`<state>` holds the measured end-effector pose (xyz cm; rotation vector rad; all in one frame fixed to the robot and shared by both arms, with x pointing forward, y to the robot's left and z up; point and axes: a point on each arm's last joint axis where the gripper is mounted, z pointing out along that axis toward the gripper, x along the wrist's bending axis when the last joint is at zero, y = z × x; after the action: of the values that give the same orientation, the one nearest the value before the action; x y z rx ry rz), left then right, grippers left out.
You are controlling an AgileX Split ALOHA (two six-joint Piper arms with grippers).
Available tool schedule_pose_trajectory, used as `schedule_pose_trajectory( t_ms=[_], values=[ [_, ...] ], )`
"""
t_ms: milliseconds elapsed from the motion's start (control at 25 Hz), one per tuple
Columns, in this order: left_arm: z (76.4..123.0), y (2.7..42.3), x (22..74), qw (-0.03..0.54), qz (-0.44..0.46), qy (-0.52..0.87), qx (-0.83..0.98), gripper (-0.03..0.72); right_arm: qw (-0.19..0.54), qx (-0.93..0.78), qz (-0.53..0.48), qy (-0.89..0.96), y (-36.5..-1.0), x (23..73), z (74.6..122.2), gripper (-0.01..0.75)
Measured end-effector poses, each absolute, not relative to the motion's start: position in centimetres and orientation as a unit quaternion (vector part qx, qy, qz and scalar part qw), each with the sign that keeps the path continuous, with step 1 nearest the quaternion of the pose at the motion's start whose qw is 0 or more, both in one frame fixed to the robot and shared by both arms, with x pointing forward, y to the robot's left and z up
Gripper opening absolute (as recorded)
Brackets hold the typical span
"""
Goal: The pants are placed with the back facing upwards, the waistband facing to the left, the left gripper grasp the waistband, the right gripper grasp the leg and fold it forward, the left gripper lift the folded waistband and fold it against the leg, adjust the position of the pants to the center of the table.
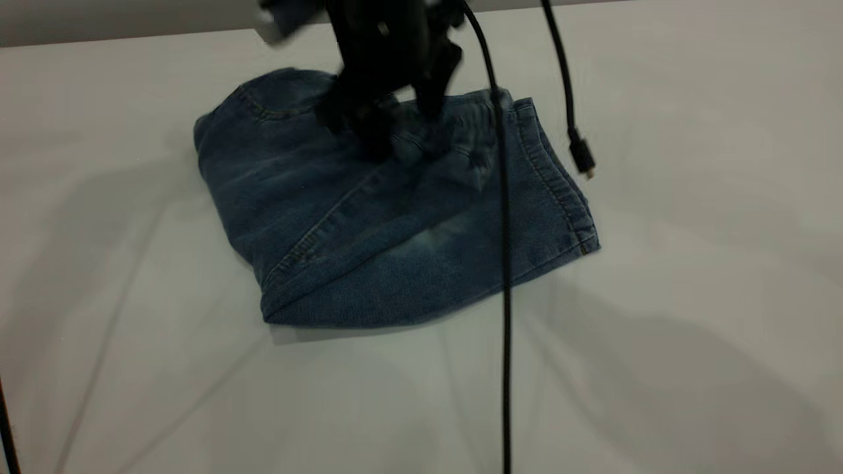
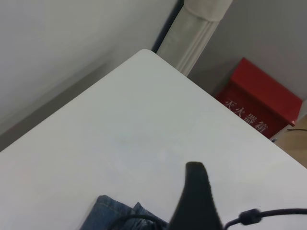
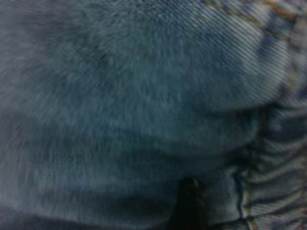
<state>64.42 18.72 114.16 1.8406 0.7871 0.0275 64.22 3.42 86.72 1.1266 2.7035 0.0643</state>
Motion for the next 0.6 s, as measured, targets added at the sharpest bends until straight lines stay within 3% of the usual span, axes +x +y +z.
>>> schedule_pose_trajectory(
  t_ms=[280, 600],
  values=[
    [114.15, 18.73, 64.42, 0.539, 0.012, 0.331, 0.774, 0.498, 0.053, 0.472, 0.009, 0.88, 3.53, 63.35, 85.45, 0.476],
    [114.15, 18.73, 64.42, 0.539, 0.012, 0.331, 0.774, 0.498, 0.039, 0.587, 0.014, 0.809, 3.63, 63.17, 85.26, 0.476]
  ],
)
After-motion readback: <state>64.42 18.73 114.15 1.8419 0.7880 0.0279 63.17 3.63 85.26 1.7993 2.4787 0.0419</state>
